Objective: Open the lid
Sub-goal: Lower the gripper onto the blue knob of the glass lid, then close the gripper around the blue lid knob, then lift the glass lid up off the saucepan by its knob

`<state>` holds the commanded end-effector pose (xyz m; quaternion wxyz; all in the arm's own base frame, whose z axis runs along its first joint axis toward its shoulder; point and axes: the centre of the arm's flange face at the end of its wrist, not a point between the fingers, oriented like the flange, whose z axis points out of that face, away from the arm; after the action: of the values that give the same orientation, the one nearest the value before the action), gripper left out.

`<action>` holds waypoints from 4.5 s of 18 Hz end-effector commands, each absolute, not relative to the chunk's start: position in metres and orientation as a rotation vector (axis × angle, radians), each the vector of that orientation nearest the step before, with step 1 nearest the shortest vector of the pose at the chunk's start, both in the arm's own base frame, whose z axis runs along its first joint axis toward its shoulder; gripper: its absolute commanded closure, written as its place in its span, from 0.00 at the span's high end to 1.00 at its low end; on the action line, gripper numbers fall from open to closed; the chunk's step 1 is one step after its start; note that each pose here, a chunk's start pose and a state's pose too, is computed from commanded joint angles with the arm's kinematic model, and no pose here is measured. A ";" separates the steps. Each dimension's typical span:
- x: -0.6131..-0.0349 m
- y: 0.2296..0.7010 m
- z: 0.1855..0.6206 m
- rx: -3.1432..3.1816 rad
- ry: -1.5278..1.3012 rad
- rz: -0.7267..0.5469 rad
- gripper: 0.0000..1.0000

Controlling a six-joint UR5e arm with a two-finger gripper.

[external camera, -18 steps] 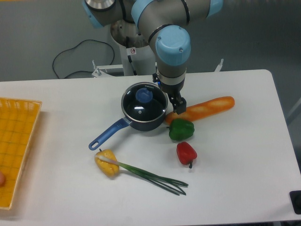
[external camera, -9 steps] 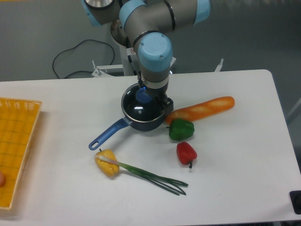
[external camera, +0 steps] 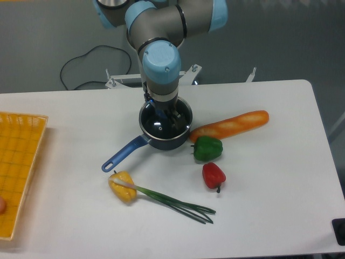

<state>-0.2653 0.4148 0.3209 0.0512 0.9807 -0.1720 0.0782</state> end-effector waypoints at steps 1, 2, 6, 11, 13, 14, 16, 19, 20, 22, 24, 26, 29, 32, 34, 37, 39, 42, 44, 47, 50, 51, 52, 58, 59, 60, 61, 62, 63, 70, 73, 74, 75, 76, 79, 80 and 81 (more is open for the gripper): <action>-0.265 0.411 0.320 2.994 -0.499 0.226 1.00; -0.263 0.406 0.320 3.004 -0.489 0.209 1.00; -0.262 0.395 0.321 3.028 -0.464 0.171 1.00; -0.265 0.399 0.328 3.058 -0.466 0.083 1.00; -0.264 0.399 0.327 3.060 -0.464 0.065 1.00; -0.263 0.398 0.326 3.067 -0.465 0.052 1.00; -0.259 0.395 0.319 3.070 -0.470 0.039 1.00; -0.256 0.393 0.313 3.064 -0.472 0.044 1.00; -0.257 0.392 0.312 3.055 -0.471 0.039 1.00; -0.255 0.390 0.306 3.041 -0.472 0.050 1.00; -0.254 0.389 0.305 3.039 -0.472 0.054 1.00; -0.254 0.389 0.305 3.039 -0.472 0.056 1.00; -0.252 0.388 0.299 3.034 -0.471 0.071 1.00; -0.251 0.388 0.296 3.029 -0.471 0.078 1.00; -0.251 0.388 0.295 3.035 -0.469 0.069 1.00; -0.251 0.388 0.294 3.041 -0.467 0.055 1.00; -0.251 0.388 0.293 3.044 -0.460 0.056 1.00; -0.251 0.388 0.292 3.044 -0.444 0.056 1.00; -0.252 0.389 0.293 3.045 -0.439 0.054 1.00; -0.252 0.389 0.291 3.043 -0.439 0.058 0.99; -0.252 0.389 0.290 3.041 -0.441 0.064 0.82; -0.252 0.390 0.289 3.040 -0.441 0.066 0.78; -0.252 0.390 0.289 3.040 -0.441 0.066 0.74; -0.258 0.394 0.289 3.043 -0.385 0.063 0.47; -0.257 0.396 0.290 3.044 -0.387 0.059 0.47; -0.258 0.398 0.292 3.044 -0.389 0.056 0.47; -0.260 0.401 0.295 3.046 -0.390 0.050 0.47; -0.261 0.402 0.295 3.044 -0.392 0.053 0.47; -0.261 0.403 0.296 3.044 -0.394 0.054 0.47; -0.275 0.413 0.322 3.048 -0.401 0.065 0.47; -0.284 0.421 0.342 3.060 -0.407 0.053 0.47; -0.287 0.426 0.346 3.068 -0.408 0.064 0.47; -0.291 0.430 0.348 3.074 -0.408 0.082 0.47; -0.293 0.433 0.354 3.078 -0.408 0.087 0.47; -0.303 0.444 0.363 3.082 -0.413 0.085 0.47; -0.305 0.449 0.367 3.093 -0.419 0.080 0.47; -0.306 0.454 0.369 3.105 -0.426 0.083 0.47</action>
<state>-0.3061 0.4540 0.3693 0.0031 0.9904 -0.1357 0.0266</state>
